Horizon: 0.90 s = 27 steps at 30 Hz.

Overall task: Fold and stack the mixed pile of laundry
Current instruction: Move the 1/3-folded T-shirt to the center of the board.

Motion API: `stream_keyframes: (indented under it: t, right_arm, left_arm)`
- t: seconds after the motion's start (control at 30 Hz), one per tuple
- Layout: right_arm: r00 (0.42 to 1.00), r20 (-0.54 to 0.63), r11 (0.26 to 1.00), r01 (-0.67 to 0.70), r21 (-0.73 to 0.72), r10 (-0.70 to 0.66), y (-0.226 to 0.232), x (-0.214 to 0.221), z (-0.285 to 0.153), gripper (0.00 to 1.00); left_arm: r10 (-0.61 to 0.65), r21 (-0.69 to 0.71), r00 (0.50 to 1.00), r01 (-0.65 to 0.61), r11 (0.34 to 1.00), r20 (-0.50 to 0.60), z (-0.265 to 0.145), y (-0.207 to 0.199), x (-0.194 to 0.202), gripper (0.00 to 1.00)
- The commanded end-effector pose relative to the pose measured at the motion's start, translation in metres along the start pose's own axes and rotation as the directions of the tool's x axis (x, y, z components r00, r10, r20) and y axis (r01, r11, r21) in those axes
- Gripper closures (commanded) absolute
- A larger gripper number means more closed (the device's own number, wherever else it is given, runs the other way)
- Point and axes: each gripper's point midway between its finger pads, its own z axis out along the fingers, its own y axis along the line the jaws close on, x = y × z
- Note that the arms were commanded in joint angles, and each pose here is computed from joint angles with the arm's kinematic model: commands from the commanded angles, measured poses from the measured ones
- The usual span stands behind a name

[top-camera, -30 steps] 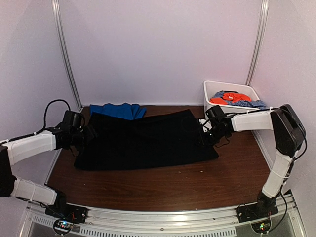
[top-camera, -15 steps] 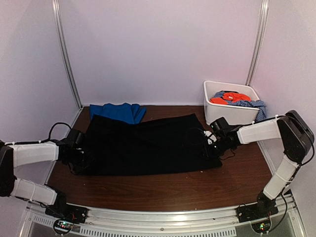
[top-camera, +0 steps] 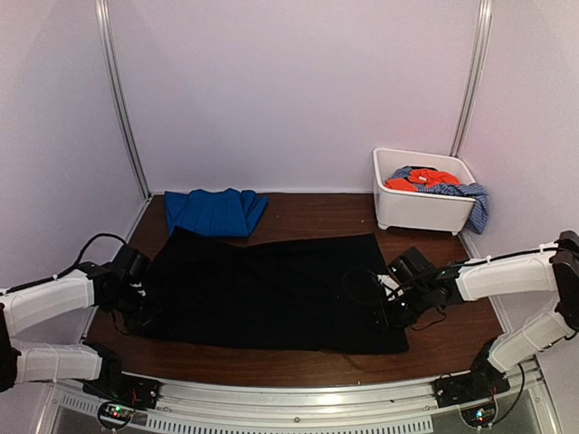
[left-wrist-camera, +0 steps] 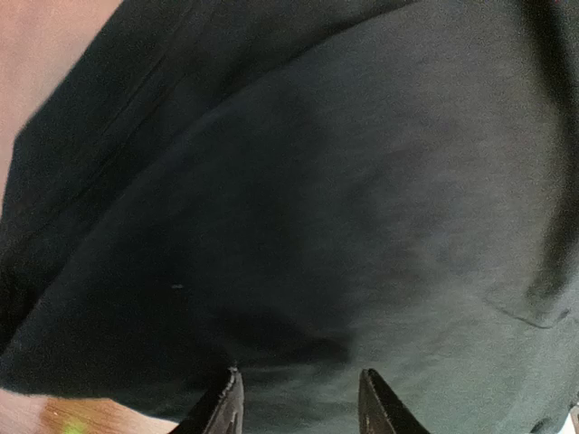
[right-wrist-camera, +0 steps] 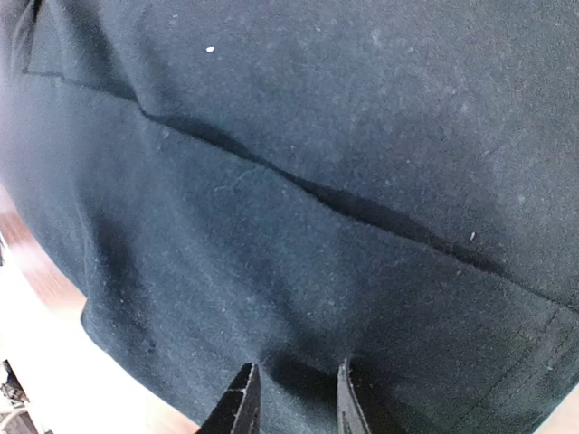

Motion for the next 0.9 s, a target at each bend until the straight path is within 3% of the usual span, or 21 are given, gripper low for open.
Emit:
stream_keyframes:
  t: [0.0,0.13,0.33,0.47,0.67,0.77,0.87]
  right_arm:
    - [1.0,0.027,0.993,-0.006,0.114,0.003,-0.01,-0.015,-0.018,0.67]
    - [0.994,0.099,0.989,0.035,0.147,-0.05,-0.006,-0.072,-0.02,0.66]
    - [0.991,0.096,0.99,0.087,0.108,-0.098,0.006,-0.1,0.009,0.67]
    - [0.995,0.052,0.988,0.081,0.129,-0.088,-0.006,-0.092,0.027,0.68]
    - [0.999,-0.034,0.983,0.042,0.18,-0.036,-0.034,-0.042,0.024,0.69]
    - [0.998,-0.067,0.979,0.026,0.202,-0.013,-0.046,-0.017,0.019,0.69]
    - [0.999,-0.045,0.978,0.036,0.205,-0.028,-0.044,-0.025,0.011,0.69]
  left_arm:
    - [0.128,0.116,0.985,-0.142,0.983,0.116,-0.027,-0.045,-0.031,0.54]
    - [0.142,0.118,0.976,-0.162,0.98,0.163,-0.034,-0.059,-0.047,0.54]
    - [0.146,0.112,0.981,-0.16,0.981,0.128,-0.012,-0.06,-0.042,0.55]
    - [0.116,0.063,0.991,-0.12,0.991,0.066,0.009,-0.043,-0.03,0.56]
    - [0.061,-0.025,0.998,-0.061,0.998,-0.028,0.02,-0.004,0.001,0.6]
    - [0.097,0.022,0.995,-0.097,0.995,-0.004,0.009,-0.009,0.001,0.62]
    - [0.152,0.114,0.984,-0.163,0.98,0.097,-0.015,-0.041,-0.021,0.6]
